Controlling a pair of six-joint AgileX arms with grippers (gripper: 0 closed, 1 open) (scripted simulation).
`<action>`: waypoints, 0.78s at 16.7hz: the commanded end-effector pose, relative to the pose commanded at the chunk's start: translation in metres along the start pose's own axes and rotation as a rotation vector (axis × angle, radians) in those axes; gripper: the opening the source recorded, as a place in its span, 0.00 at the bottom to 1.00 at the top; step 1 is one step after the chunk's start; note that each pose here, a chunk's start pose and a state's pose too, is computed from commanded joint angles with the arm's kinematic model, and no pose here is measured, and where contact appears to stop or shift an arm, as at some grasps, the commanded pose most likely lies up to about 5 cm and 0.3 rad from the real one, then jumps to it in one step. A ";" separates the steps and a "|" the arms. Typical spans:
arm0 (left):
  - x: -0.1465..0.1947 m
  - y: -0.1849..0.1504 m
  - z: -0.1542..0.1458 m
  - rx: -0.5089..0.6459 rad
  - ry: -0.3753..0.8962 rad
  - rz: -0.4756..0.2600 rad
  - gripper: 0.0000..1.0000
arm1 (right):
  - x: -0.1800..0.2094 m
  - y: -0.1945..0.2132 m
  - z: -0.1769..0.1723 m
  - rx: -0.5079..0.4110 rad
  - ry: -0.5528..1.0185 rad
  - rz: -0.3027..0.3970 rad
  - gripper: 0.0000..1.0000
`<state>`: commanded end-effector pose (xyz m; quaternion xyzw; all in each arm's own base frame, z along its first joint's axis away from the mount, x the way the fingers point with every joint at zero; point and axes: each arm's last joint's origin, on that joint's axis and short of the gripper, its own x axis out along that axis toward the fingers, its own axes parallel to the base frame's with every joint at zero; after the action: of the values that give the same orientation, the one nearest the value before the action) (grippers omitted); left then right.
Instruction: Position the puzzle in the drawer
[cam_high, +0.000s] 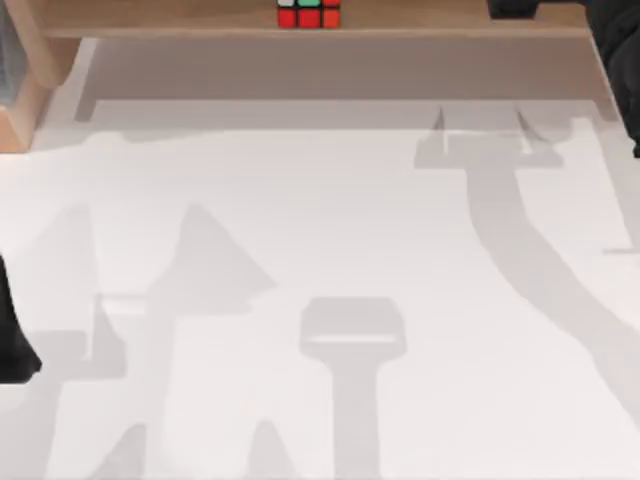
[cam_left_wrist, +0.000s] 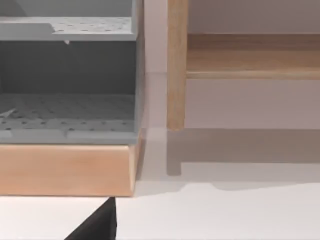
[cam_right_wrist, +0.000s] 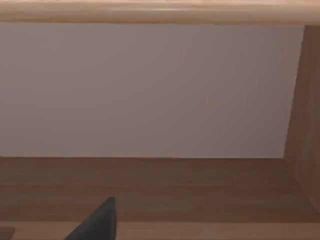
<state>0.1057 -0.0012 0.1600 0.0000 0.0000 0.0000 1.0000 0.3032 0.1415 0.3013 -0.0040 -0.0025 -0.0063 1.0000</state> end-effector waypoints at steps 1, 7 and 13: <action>0.000 0.000 0.000 0.000 0.000 0.000 1.00 | 0.015 0.019 -0.006 0.000 0.001 0.000 1.00; 0.000 0.000 0.000 0.000 0.000 0.000 1.00 | 0.069 0.130 -0.071 -0.001 0.006 -0.001 1.00; 0.000 0.000 0.000 0.000 0.000 0.000 1.00 | 0.077 0.197 -0.135 -0.002 0.011 -0.002 1.00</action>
<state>0.1057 -0.0012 0.1600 0.0000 0.0000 0.0000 1.0000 0.3838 0.3363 0.1650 -0.0051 0.0030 -0.0075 1.0000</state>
